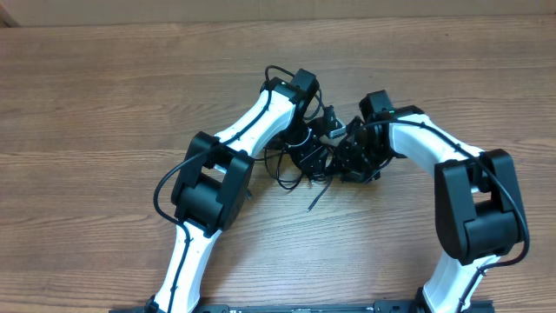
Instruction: Untangle cables
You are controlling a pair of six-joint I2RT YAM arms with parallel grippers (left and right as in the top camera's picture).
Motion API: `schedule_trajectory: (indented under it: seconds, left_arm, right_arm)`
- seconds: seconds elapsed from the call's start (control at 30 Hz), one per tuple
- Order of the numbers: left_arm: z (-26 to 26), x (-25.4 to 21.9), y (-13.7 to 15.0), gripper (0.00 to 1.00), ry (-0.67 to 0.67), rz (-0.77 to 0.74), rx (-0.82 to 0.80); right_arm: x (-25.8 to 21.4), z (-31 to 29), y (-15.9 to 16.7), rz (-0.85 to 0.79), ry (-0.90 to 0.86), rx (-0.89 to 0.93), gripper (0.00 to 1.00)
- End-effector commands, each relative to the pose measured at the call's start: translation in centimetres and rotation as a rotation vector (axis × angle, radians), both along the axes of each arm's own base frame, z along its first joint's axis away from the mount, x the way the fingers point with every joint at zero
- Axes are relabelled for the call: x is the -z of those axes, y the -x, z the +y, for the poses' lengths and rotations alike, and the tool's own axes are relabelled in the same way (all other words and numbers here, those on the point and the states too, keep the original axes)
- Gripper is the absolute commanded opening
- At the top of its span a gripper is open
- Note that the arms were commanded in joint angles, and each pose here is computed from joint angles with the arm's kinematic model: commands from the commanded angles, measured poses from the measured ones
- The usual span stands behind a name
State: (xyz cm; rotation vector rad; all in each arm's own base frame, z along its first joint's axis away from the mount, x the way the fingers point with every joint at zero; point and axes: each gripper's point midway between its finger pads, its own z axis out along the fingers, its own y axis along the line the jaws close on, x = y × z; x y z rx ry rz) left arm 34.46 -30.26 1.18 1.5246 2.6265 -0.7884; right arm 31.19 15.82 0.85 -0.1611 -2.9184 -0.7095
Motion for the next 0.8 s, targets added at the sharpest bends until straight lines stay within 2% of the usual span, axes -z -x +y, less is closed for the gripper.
schedule_trajectory:
  seconds: [0.0, 0.07, 0.23, 0.5, 0.77]
  left_arm:
    - [0.2, 0.9, 1.2, 0.53, -0.012, 0.044, 0.01]
    - [0.0, 0.8, 1.4, 0.59, 0.001, 0.056, 0.009]
    - [-0.5, 0.7, 1.8, 0.61, 0.008, 0.068, 0.013]
    - [-1.6, 1.3, 2.3, 0.6, 0.015, 0.056, 0.041]
    - [-1.5, 3.9, 3.1, 0.38, -0.033, 0.119, 0.007]
  right_arm:
    - [0.7, -1.4, -0.2, 0.011, 0.076, 0.05, 0.22]
    - [0.7, -1.6, -0.3, 0.01, 0.076, 0.057, 0.14]
    - [0.7, -1.7, -0.5, 0.005, 0.073, 0.062, 0.04]
    - [0.7, -1.7, -0.6, 0.004, 0.072, 0.064, 0.04]
    - [0.5, -1.5, -0.5, 0.008, 0.054, 0.063, 0.04]
